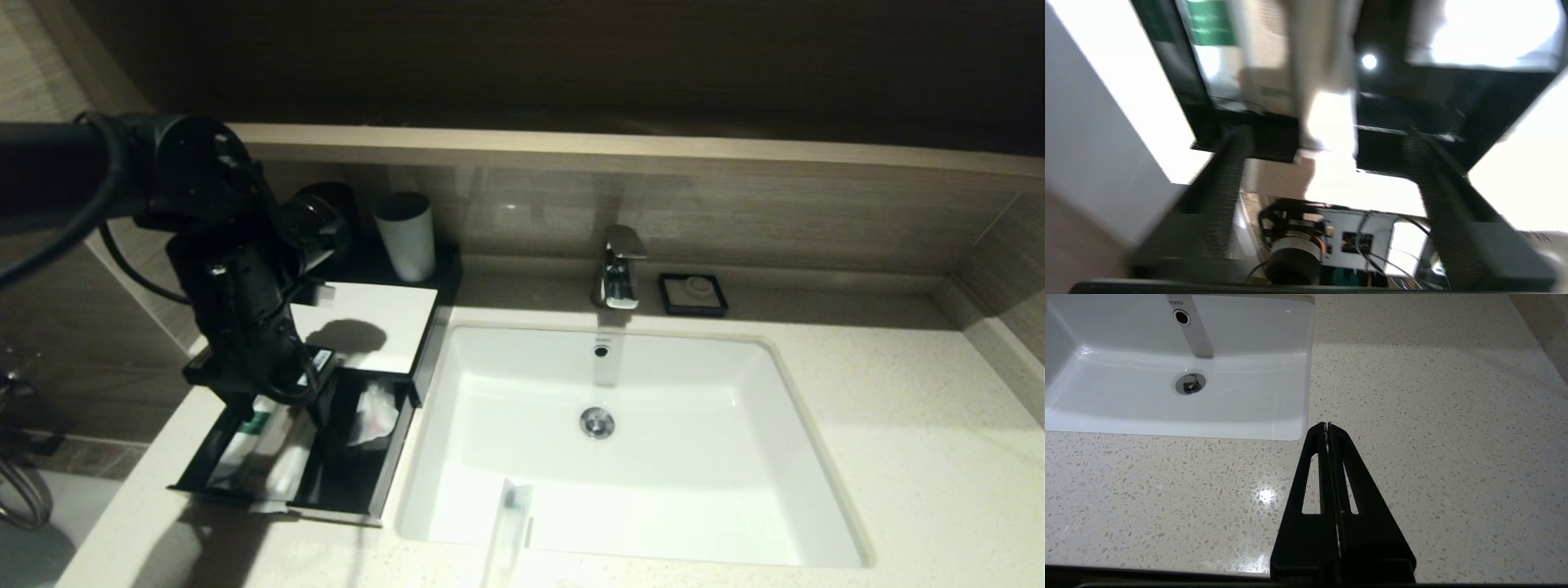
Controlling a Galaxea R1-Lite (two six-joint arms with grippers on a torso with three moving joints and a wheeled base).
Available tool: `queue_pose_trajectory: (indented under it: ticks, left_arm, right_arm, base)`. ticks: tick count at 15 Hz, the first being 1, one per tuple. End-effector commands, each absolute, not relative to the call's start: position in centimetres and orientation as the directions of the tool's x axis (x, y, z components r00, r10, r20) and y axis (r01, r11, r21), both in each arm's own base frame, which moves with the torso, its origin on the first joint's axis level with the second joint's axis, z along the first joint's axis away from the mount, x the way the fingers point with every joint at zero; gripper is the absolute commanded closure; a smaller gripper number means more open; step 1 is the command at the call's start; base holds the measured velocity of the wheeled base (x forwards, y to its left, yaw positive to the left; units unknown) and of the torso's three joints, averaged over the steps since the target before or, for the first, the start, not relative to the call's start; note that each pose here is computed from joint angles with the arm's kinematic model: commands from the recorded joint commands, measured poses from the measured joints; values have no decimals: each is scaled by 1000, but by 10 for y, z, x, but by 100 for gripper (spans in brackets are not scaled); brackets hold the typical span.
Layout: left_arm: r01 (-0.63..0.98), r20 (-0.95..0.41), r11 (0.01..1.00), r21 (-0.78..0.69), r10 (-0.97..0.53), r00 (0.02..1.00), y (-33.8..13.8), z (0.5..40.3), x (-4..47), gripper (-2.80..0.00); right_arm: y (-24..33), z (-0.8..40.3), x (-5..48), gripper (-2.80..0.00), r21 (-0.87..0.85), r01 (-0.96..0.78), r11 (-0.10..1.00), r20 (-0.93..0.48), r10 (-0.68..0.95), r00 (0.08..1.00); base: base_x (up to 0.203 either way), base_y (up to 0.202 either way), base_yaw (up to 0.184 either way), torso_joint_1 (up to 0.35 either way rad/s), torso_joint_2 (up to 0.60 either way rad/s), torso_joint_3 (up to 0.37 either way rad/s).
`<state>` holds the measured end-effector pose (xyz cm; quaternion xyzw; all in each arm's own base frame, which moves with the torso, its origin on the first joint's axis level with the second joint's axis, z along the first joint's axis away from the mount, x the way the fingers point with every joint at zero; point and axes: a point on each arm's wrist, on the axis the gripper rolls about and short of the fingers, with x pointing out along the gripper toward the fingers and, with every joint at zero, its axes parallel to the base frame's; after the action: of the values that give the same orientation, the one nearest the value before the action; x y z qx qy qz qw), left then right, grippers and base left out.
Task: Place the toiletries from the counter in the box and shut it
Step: Place the bathroom toiletry into the drawer
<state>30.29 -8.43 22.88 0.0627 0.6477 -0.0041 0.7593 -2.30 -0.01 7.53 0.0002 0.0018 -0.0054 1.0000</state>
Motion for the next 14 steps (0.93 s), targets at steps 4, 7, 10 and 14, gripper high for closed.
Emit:
queue_pose_trajectory:
  ticks: [4,7,10,14]
  left_arm:
    - [97,-994,994,51,41,99,-85,221,299,0]
    - [99,-997,993,61,55,61,-85,212,299,0]
    - [98,-998,993,66,63,31,-86,203,303,0]
    - [99,-997,993,70,69,21,-86,201,303,0]
  right_arm:
    - [0,75,-23,0,0,11,1000,-3,-11,1000]
    - [0,75,-23,0,2,11,1000,-3,-11,1000]
    - [0,75,-23,0,0,11,1000,-3,-11,1000]
    - [0,75,-23,0,0,11,1000,-3,-11,1000]
  base:
    - [0,0,0,0,0,0]
    - [0,0,0,0,0,0]
    - [0,0,0,0,0,0]
    - [0,0,0,0,0,0]
